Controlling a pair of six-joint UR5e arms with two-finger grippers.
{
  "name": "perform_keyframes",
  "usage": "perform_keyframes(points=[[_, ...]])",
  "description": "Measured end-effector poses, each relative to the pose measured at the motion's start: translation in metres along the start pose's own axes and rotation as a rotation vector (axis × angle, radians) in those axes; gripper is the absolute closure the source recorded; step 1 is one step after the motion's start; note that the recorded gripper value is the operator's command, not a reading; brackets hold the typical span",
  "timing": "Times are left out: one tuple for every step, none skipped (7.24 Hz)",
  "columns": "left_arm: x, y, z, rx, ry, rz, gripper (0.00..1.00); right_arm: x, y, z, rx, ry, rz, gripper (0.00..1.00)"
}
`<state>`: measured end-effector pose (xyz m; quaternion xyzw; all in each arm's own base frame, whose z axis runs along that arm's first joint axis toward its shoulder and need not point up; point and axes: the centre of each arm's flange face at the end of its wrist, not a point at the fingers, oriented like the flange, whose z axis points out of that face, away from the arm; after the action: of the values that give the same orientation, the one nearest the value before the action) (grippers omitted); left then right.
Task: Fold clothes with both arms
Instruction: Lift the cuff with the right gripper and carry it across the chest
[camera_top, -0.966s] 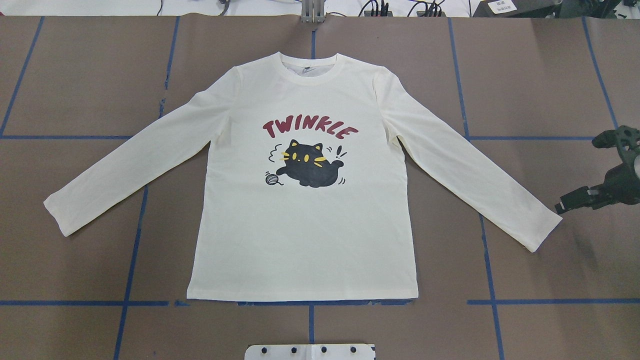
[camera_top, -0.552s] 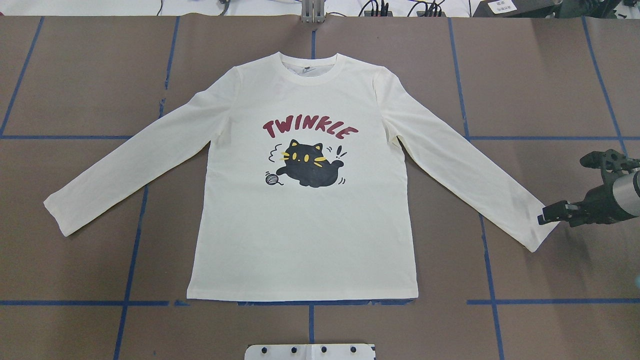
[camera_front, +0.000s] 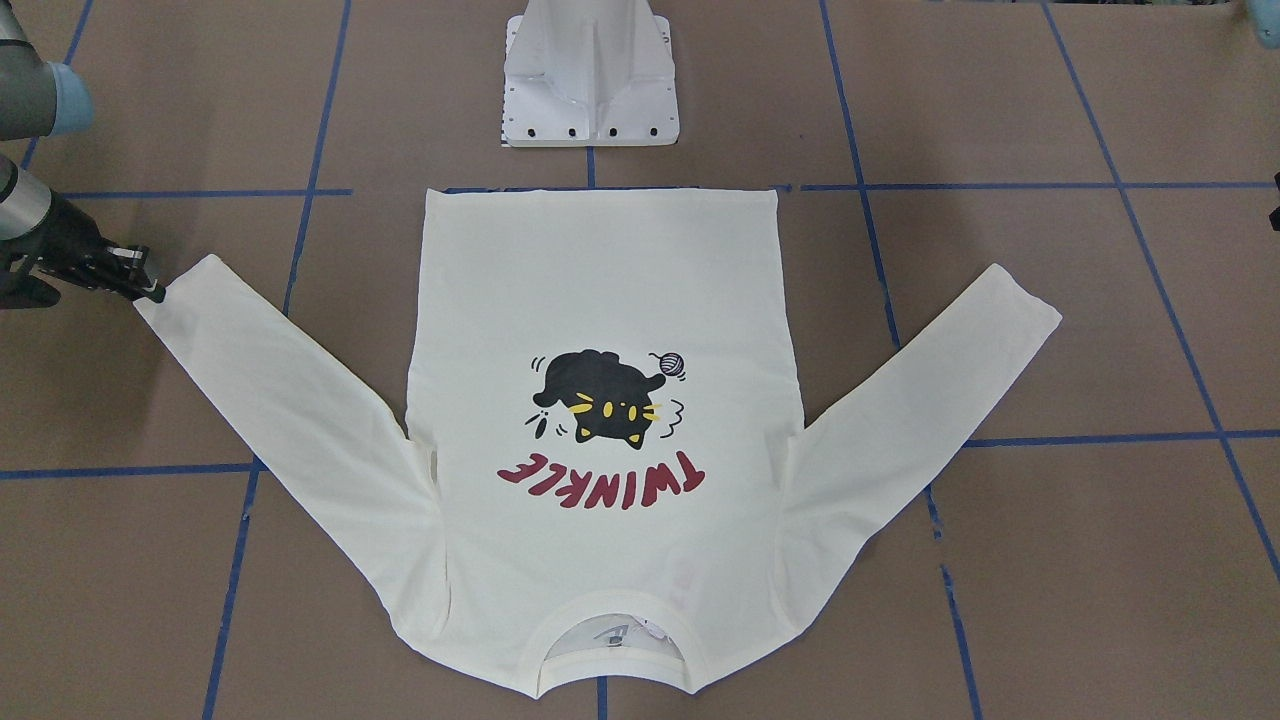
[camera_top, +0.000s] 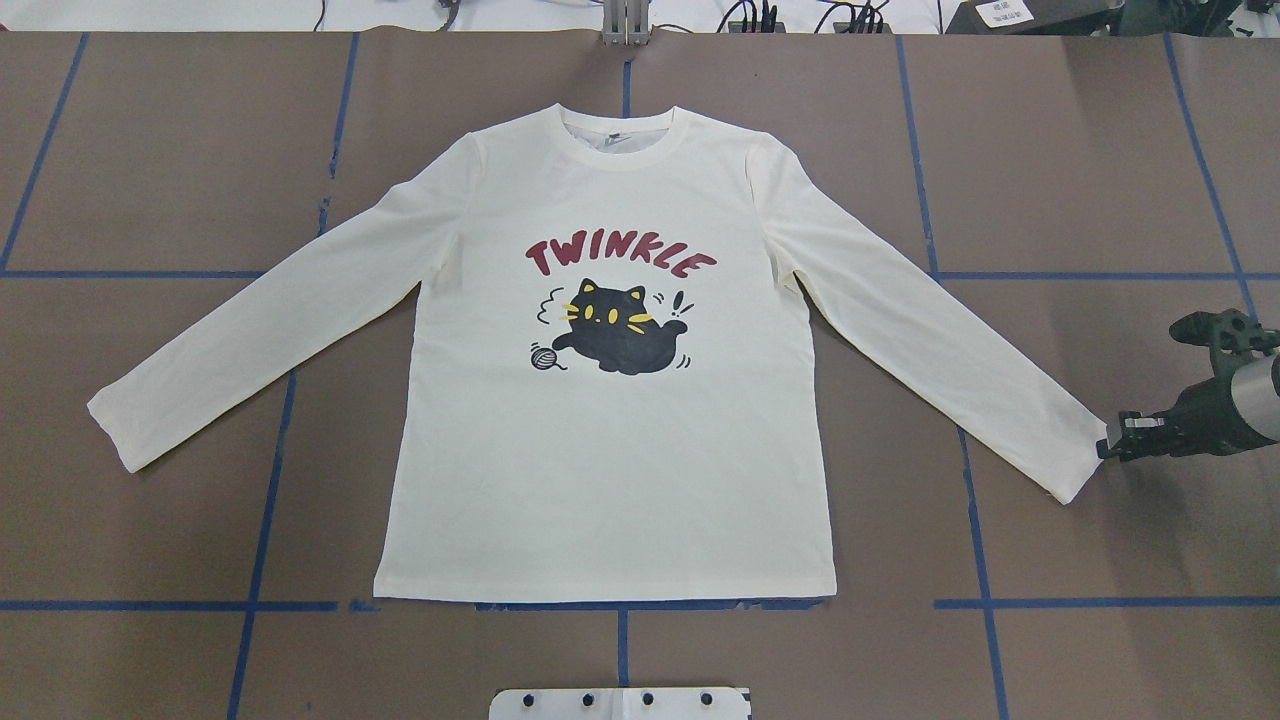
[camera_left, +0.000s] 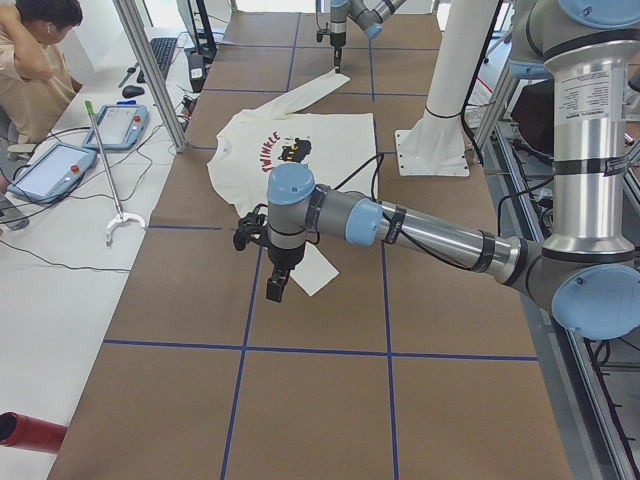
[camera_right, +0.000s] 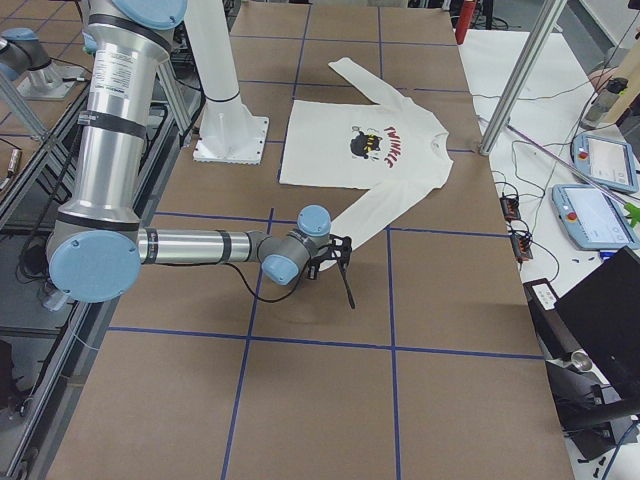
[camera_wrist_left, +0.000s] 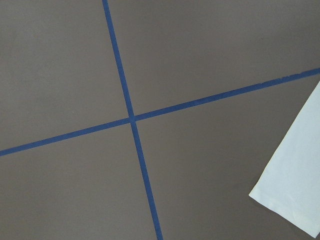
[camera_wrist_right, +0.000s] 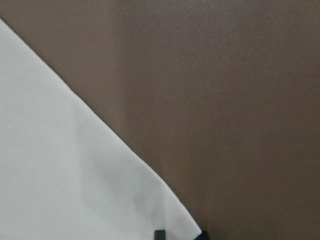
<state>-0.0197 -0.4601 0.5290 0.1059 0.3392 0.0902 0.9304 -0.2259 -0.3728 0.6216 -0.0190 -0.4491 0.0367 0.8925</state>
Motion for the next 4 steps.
perform_keyframes(points=[[0.0, 0.0, 0.0, 0.0, 0.0, 0.0, 0.0, -0.003, -0.004, -0.008, 0.004, -0.017, 0.004, 1.0], [0.0, 0.0, 0.001, -0.002, 0.001, 0.0, 0.0, -0.007, -0.01, -0.019, 0.01, -0.041, 0.01, 1.0], [0.0, 0.001, 0.002, -0.003, 0.001, 0.0, 0.0, -0.017, -0.015, -0.031, 0.019, -0.068, 0.004, 1.0], [0.0, 0.001, 0.002, -0.004, 0.001, 0.0, 0.0, -0.049, -0.025, -0.046, 0.035, -0.11, 0.002, 1.0]])
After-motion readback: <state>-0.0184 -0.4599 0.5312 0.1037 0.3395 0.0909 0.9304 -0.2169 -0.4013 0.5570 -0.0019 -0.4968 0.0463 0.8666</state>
